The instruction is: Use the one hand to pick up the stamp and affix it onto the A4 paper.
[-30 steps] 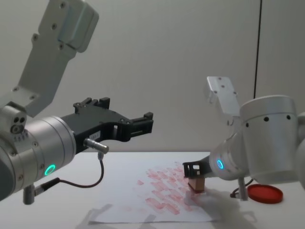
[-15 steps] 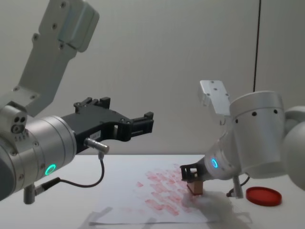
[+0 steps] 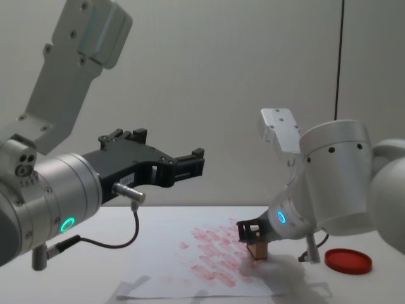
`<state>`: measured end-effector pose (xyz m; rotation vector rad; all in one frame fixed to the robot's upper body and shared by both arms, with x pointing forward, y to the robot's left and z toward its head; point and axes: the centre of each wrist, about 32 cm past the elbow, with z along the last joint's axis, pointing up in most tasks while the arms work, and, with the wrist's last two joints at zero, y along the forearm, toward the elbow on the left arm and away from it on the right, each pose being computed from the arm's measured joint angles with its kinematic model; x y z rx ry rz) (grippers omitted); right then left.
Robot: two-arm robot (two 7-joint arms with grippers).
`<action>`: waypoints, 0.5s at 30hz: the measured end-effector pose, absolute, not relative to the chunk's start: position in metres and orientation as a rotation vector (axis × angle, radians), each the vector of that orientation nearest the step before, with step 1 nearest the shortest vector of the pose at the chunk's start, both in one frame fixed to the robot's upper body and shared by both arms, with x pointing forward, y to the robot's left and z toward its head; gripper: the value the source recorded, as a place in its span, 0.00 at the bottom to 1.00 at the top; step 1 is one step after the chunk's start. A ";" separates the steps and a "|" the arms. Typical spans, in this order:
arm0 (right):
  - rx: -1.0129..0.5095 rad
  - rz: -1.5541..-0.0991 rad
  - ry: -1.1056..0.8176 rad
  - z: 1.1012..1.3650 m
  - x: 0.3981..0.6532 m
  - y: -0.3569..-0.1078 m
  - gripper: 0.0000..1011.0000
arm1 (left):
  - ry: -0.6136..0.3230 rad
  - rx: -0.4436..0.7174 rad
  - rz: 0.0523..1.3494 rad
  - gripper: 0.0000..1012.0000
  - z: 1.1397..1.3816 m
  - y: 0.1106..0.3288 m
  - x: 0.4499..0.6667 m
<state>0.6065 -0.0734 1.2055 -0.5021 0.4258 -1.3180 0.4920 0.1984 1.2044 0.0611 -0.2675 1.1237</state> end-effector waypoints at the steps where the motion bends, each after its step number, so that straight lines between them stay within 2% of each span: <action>1: -0.502 -1.318 0.426 1.206 0.606 -0.073 0.22 | -0.267 0.061 1.124 0.98 1.204 0.198 0.492; 15: -0.439 -1.330 0.364 1.213 0.595 -0.076 0.22 | -0.268 0.061 1.124 0.98 1.204 0.198 0.492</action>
